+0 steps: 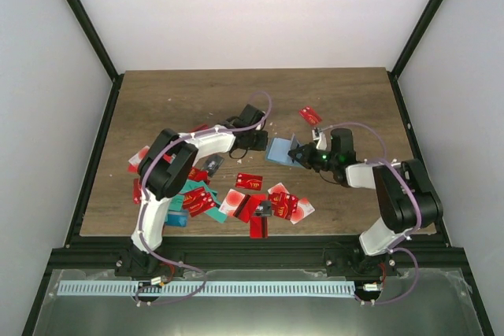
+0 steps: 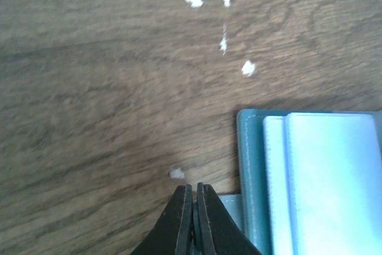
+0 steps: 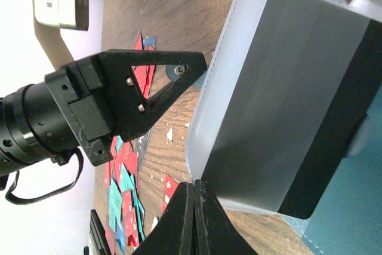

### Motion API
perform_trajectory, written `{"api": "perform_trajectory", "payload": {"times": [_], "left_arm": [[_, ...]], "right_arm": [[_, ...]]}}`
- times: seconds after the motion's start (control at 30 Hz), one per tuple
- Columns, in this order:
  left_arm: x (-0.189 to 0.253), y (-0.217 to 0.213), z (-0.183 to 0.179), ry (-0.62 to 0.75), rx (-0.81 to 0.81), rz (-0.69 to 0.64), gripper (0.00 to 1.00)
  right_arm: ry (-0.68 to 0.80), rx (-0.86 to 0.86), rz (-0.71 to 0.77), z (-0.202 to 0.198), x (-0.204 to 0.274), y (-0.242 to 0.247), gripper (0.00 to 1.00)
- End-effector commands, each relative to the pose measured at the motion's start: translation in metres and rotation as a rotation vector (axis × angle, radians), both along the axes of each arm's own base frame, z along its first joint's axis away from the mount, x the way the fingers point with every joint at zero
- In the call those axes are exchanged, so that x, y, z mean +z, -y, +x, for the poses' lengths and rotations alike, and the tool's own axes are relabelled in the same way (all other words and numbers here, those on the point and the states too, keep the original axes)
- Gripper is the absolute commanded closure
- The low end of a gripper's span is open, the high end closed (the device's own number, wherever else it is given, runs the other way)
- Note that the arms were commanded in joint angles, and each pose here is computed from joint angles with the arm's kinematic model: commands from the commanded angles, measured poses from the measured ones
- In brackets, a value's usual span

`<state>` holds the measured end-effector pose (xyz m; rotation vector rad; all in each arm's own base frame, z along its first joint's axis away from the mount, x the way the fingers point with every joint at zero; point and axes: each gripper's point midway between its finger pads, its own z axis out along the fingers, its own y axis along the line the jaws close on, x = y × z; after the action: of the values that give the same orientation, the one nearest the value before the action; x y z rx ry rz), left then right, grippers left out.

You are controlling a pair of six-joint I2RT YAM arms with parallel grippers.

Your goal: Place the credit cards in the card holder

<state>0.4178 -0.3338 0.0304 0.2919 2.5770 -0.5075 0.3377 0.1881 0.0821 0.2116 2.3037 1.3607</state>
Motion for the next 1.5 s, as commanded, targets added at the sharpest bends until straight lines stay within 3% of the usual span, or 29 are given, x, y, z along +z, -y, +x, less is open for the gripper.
{"api": "perform_trajectory", "payload": {"times": [0.0,0.23,0.5,0.93,1.17,1.37,1.47], "left_arm": [[0.016,-0.012,-0.001,0.037,0.053,-0.013,0.96],[0.033,-0.035,-0.011,0.060,0.119,0.022,0.96],[0.031,-0.047,-0.022,0.048,0.133,0.044,0.96],[-0.014,-0.062,-0.032,-0.024,0.139,0.144,0.96],[-0.010,-0.052,-0.033,-0.020,0.076,0.118,0.96],[-0.006,-0.050,-0.029,-0.015,0.062,0.134,0.93],[0.000,-0.052,-0.026,-0.006,0.068,0.151,0.85]], "right_arm": [[0.010,-0.071,-0.057,0.001,0.005,0.015,0.99],[-0.068,-0.209,-0.195,-0.004,-0.018,0.044,0.99],[-0.151,-0.240,-0.227,-0.016,-0.044,0.052,0.99],[-0.216,-0.181,-0.264,-0.011,-0.075,0.047,0.99],[-0.145,-0.145,-0.273,0.002,-0.052,0.042,0.80],[-0.106,-0.117,-0.281,0.015,-0.036,0.038,0.76],[-0.096,-0.105,-0.279,0.020,-0.033,0.035,0.76]]}}
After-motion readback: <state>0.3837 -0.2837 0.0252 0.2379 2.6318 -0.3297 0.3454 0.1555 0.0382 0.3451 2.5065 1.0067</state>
